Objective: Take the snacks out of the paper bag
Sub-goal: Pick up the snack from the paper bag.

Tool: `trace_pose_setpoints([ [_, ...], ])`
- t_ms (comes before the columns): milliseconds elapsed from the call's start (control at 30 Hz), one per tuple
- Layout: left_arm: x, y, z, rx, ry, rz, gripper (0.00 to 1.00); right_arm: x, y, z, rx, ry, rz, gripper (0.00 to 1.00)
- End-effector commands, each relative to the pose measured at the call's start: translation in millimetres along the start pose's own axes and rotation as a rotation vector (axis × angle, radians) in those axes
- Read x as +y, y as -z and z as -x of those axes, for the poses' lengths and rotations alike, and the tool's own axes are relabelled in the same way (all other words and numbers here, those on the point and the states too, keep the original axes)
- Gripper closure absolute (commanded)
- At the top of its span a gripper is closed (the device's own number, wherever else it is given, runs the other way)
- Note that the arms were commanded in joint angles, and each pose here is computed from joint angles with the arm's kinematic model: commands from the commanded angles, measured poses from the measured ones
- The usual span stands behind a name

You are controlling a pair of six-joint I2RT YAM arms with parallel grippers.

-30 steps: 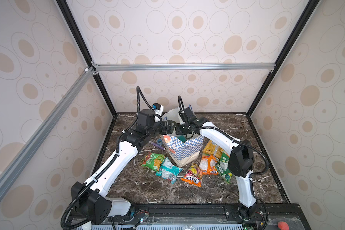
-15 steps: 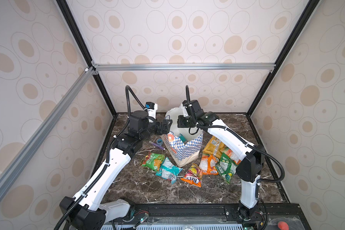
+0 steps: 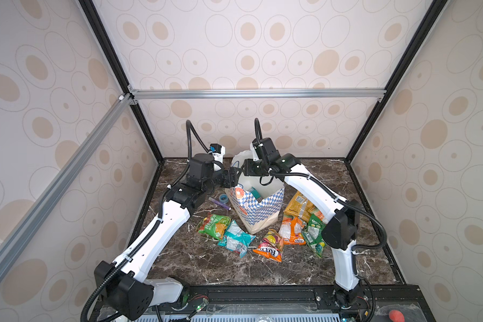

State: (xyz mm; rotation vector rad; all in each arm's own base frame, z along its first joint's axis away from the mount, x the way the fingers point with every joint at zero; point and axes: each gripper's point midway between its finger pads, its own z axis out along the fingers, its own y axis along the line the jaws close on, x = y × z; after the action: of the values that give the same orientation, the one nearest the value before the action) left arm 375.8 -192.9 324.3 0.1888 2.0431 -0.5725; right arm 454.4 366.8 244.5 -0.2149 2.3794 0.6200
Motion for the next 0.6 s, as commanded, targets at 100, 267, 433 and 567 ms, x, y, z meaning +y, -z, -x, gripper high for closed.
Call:
trace_pose_setpoints([
  [100, -3.4, -5.5, 11.0, -0.015, 0.008, -0.018, 0.93, -28.2, -56.3, -45.8, 0.140, 0.015, -0.127, 0.32],
  [267, -3.4, -4.5, 1.6, 0.001, 0.006, -0.030, 1.00, -45.8, -82.6, -59.3, 0.168, 0.051, -0.191, 0.00],
  [433, -3.4, -1.1, -1.4, 0.003, 0.002, -0.031, 1.00, -48.9, -106.6, -64.3, 0.176, 0.076, -0.191, 0.00],
  [567, -3.7, 1.4, 0.1, 0.000, -0.003, -0.031, 1.00, -55.0, -129.9, -70.5, 0.163, 0.074, -0.197, 0.00],
])
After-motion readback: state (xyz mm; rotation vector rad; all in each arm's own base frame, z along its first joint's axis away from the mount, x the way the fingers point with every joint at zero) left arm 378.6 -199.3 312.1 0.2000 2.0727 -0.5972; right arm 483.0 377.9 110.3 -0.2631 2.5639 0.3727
